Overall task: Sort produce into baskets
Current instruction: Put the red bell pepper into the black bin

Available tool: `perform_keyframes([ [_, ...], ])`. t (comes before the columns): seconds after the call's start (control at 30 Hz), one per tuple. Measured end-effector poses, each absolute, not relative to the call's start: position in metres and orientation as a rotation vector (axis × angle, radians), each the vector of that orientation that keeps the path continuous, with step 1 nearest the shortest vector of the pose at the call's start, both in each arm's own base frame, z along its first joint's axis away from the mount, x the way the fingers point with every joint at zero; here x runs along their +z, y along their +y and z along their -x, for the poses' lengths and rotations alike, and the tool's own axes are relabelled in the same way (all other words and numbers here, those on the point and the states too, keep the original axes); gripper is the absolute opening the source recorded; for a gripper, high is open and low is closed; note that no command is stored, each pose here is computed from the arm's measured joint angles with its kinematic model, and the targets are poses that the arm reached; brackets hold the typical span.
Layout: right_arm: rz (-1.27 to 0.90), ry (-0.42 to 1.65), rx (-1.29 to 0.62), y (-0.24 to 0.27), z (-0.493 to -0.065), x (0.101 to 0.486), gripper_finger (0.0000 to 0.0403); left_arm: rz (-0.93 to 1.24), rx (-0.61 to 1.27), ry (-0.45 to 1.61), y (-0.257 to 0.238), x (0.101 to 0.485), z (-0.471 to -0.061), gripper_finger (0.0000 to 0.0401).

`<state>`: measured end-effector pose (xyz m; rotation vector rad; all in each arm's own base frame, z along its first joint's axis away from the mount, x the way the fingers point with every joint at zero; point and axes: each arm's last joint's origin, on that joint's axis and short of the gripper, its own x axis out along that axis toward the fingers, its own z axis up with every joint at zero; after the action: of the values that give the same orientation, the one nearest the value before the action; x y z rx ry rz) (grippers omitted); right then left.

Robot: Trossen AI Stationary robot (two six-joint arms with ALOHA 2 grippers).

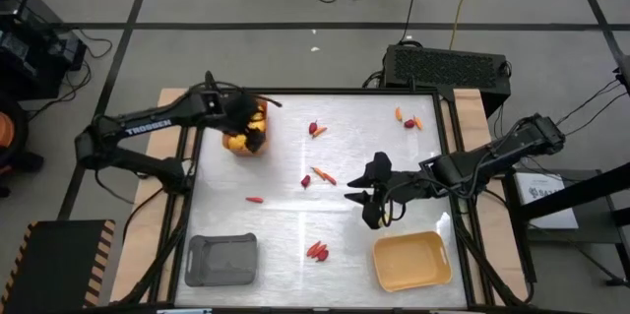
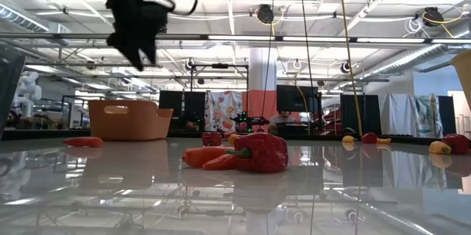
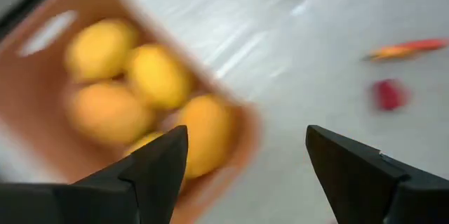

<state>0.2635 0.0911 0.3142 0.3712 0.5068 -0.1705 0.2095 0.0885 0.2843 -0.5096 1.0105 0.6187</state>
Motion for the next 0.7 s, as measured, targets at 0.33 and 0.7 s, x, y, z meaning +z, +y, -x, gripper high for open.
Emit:
perform_keyframes([
  [0.33, -0.370, 0.510, -0.171, 0.091, -0.263, 0.314, 0.0141, 0.617, 0.465, 0.790, 0.028, 0.261, -0.290, 0.0297],
  [0.7, -0.361, 0.515, -0.170, 0.091, -0.263, 0.313, 0.0141, 0.609, 0.523, 0.952, 0.006, 0.175, -0.339, 0.0297],
])
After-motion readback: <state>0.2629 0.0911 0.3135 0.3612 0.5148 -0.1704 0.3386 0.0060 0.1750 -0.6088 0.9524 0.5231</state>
